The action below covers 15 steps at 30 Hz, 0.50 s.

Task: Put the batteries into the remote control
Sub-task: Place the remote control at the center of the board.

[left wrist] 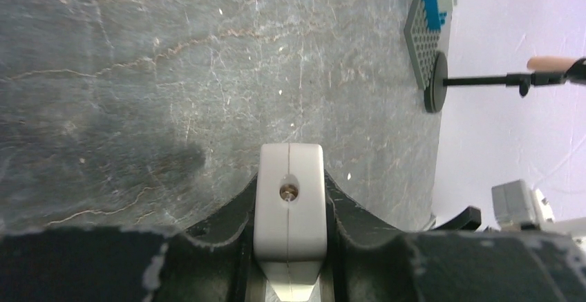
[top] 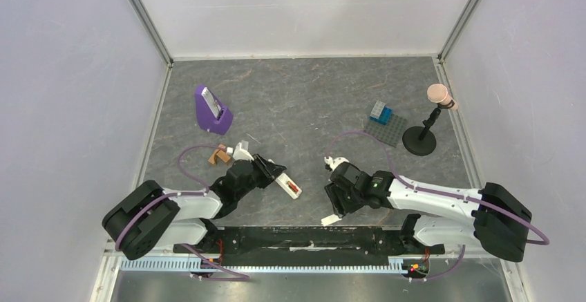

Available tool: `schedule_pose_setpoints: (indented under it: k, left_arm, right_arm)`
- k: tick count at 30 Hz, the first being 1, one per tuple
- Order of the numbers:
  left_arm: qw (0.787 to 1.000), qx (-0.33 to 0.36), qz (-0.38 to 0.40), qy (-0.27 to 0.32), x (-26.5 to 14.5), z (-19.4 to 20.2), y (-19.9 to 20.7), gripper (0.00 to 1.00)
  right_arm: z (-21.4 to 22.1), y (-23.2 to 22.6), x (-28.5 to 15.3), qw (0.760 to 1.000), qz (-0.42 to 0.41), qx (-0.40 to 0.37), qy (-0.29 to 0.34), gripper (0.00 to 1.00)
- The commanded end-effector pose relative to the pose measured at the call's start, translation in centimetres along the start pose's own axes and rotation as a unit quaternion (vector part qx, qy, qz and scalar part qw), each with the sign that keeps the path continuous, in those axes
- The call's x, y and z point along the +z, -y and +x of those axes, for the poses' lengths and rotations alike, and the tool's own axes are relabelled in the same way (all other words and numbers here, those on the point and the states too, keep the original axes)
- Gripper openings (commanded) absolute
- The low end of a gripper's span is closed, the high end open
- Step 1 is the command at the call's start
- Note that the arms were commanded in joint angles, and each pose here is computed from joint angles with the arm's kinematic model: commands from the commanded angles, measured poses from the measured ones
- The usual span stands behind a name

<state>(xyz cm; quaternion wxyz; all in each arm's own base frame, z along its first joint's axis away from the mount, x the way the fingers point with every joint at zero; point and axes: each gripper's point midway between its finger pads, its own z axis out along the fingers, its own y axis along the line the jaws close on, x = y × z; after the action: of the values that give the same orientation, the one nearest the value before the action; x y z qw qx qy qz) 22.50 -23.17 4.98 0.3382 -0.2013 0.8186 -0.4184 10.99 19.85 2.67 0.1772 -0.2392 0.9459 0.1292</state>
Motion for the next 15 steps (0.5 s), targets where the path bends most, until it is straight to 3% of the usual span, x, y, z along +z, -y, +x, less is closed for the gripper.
schedule_pose_setpoints:
  k: [1,6,15]
  left_arm:
    - [0.994,-0.036,-0.029,0.094,-0.1,-2.9,-0.1,0.38]
    - [0.987,-0.074,-0.099,0.105,-1.1,-2.5,-3.0,0.55]
    - [0.971,-0.1,-0.187,0.107,-3.5,-1.7,-6.8,0.64]
  right_arm:
    - [0.0,-0.6,0.1,1.0,-0.008,0.009,0.012,0.58]
    - [0.8,-0.7,0.1,1.0,-0.006,0.005,0.004,0.54]
    - [1.6,-1.0,0.8,1.0,0.0,-0.002,-0.006,0.32]
